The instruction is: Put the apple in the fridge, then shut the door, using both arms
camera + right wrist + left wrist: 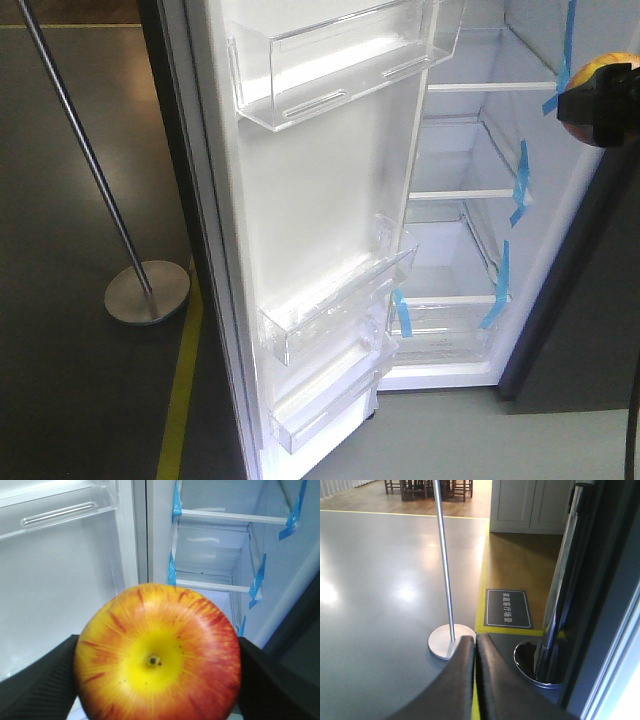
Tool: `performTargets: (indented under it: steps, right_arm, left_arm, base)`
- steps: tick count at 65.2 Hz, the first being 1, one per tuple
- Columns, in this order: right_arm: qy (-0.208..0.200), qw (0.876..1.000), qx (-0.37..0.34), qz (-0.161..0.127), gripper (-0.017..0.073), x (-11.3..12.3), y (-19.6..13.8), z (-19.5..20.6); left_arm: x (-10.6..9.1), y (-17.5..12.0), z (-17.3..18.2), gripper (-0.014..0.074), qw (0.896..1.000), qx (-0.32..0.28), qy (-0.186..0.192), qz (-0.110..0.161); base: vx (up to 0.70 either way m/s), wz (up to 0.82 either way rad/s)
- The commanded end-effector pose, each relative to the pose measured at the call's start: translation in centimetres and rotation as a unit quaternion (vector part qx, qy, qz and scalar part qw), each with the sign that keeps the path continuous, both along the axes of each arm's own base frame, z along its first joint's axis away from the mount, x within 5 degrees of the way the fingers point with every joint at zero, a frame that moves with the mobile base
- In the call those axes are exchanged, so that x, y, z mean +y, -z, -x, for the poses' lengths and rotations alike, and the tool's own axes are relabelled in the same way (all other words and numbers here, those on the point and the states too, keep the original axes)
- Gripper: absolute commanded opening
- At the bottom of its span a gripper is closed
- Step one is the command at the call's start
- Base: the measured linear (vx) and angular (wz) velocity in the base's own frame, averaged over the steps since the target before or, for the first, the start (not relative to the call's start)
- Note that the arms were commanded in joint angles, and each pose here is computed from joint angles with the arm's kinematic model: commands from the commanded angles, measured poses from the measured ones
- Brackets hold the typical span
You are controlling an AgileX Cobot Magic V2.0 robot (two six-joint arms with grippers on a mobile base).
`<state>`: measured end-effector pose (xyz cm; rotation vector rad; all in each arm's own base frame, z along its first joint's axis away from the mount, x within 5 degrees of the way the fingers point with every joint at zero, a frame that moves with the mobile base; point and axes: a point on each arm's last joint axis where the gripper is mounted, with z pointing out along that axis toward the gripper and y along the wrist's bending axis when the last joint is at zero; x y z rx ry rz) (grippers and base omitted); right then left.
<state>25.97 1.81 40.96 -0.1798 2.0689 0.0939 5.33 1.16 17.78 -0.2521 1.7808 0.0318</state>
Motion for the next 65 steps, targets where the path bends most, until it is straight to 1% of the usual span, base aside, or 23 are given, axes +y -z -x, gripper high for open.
performTargets:
  steps: [1, 65]
  right_arm:
    - [0.011, 0.998, -0.068, -0.005, 0.0168, -0.28, -2.39, 0.55]
    - [0.011, 0.998, -0.068, -0.005, 0.0168, -0.28, -2.39, 0.55]
  left_arm:
    - [-0.17, -0.12, -0.08, -0.0008, 0.999, -0.031, 0.011, -0.002]
    - [-0.17, -0.12, -0.08, -0.0008, 0.999, -0.031, 0.011, -0.002]
  base:
    - [0.04, 0.02]
    - [0.03, 0.01]
